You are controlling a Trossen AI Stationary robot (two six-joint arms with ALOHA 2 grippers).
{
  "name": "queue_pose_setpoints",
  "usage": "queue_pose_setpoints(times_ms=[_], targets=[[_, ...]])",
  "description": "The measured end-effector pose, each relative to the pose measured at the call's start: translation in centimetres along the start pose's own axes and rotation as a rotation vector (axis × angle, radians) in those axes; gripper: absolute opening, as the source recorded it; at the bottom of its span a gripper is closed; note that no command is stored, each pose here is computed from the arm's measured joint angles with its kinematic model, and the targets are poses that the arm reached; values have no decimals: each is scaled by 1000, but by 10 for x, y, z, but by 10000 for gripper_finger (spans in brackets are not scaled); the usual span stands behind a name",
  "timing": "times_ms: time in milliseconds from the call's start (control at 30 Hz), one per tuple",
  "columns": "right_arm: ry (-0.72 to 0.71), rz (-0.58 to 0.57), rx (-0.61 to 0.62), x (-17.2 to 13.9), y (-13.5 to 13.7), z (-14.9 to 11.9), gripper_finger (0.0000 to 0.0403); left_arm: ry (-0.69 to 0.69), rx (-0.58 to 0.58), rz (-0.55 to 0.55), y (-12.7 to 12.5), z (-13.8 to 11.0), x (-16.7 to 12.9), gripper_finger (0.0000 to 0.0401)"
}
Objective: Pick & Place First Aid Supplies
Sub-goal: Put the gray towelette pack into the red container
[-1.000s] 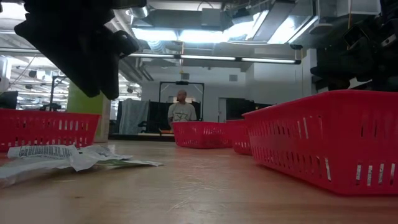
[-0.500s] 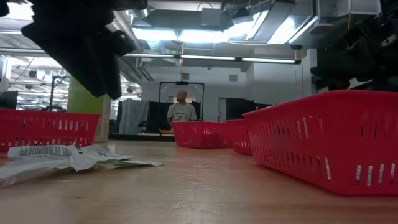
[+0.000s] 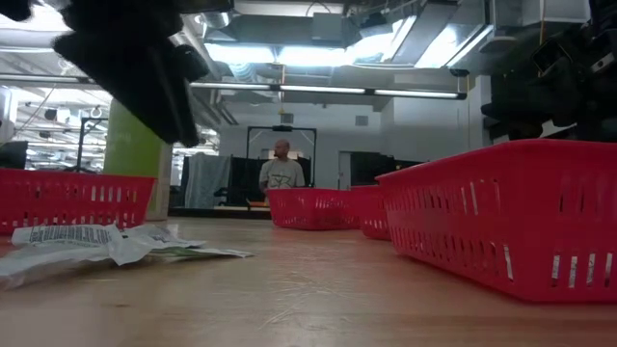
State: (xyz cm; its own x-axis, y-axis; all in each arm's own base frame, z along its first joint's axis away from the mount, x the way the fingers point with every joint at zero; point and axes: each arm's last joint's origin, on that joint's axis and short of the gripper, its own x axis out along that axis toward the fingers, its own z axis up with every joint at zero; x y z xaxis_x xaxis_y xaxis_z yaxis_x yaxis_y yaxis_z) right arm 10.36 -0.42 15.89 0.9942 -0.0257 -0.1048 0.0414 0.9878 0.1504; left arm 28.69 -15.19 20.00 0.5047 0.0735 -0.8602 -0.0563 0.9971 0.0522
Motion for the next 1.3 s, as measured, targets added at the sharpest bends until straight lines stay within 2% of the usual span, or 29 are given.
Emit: queue_pose_setpoints(times_ms=[167,267,400,500,600,733,800,933,1133,1300], targets=[[-1,0,0,0,0,0,126,-41,54,173,12,2,2,143],[0,0,0,0,0,0,126,-40,62,219,20,5,4,143],[-1,0,0,0,0,0,126,-41,-26,200,25,8,4,143],[-1,0,0,0,0,0,126,-46,-132,121,25,12,5,143],[0,0,0,0,0,0,126,-41,-182,41,23,14,6,143],[-1,0,0,0,0,0,126,-52,-251,22,20,15,5,143],[0,0,0,0,0,0,126,-73,-272,58,21,15,5,143],[0,0,0,0,0,0,126,-99,-165,198,28,14,5,143],[0,0,0,0,0,0,126,2,-89,125,33,10,4,143],[-1,0,0,0,0,0,126,103,-80,143,36,1,3,143]])
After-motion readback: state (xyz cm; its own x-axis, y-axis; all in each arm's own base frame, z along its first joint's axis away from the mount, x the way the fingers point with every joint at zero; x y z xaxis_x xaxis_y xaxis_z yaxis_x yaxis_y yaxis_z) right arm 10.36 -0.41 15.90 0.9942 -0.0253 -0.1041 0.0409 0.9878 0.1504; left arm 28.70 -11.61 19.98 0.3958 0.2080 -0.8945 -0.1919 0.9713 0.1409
